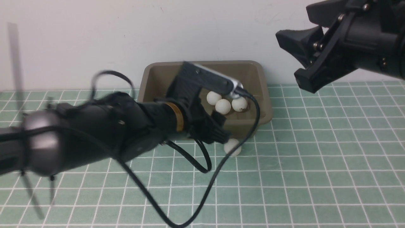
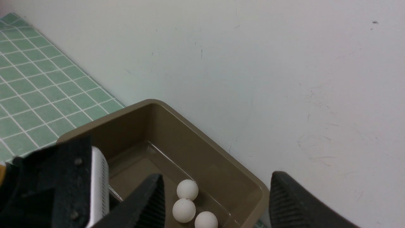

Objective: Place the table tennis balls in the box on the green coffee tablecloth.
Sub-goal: 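Reach for and grasp a ping pong ball on the table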

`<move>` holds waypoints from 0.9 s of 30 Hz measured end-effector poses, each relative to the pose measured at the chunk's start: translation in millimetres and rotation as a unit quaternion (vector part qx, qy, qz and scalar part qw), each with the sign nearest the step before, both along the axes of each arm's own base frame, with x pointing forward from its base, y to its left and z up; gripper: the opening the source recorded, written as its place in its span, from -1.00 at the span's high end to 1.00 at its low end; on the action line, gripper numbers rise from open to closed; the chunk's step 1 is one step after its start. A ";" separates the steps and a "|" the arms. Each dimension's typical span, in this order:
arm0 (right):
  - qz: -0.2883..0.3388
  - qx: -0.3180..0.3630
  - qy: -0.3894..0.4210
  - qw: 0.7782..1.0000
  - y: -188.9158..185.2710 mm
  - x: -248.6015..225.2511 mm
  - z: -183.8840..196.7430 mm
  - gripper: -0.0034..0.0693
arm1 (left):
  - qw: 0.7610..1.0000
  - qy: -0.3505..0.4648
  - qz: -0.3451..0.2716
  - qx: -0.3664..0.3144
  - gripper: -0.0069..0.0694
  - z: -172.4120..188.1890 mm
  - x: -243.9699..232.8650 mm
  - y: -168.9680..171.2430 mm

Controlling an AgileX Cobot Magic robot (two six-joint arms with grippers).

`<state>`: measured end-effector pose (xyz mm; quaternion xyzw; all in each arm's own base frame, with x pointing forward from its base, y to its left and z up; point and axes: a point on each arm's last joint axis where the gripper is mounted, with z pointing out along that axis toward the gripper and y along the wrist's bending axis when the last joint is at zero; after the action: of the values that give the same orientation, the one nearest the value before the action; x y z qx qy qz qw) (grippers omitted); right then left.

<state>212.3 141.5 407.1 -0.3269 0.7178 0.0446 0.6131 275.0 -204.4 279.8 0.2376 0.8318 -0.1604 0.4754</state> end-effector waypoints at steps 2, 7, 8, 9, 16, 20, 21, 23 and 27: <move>-0.001 0.002 0.002 1.000 0.3 0.4 -0.5 -0.22 | 1.000 -0.016 -0.002 -0.011 -0.39 17.1 -9.1 3.9; -0.003 -0.002 0.015 1.000 2.6 4.4 -5.8 -0.22 | 1.000 -0.016 0.022 -0.002 -0.39 53.1 -38.9 27.3; -0.006 -0.005 0.020 1.000 3.1 5.5 -7.6 -0.22 | 1.000 -0.009 0.029 0.007 -0.39 55.9 -43.1 32.0; -0.008 -0.006 0.026 1.000 3.8 6.8 -9.8 -0.22 | 0.999 0.004 0.044 0.022 -0.39 61.1 -51.4 42.1; -0.033 -0.005 0.101 0.994 12.0 20.2 -33.7 -0.22 | 0.995 -0.006 0.088 0.047 -0.39 94.1 -91.2 85.8; -0.039 -0.017 0.129 0.991 19.8 31.1 -50.3 -0.22 | 0.989 -0.025 0.122 0.085 -0.39 107.1 -110.9 113.2; -0.039 -0.021 0.135 0.990 22.0 33.8 -54.8 -0.22 | 0.986 -0.025 0.134 0.094 -0.39 109.7 -116.8 121.0; -0.041 -0.033 0.150 0.987 26.9 40.6 -66.1 -0.22 | 0.982 -0.021 0.153 0.107 -0.39 112.7 -126.4 133.1; -0.068 -0.016 0.232 0.970 41.9 58.4 -105.1 -0.22 | 0.976 -0.017 0.180 0.120 -0.39 117.1 -141.1 150.7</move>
<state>270.8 183.5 302.0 -0.2677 0.8614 0.0658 0.4266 133.9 -53.7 396.9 0.1420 0.8660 0.0331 0.4783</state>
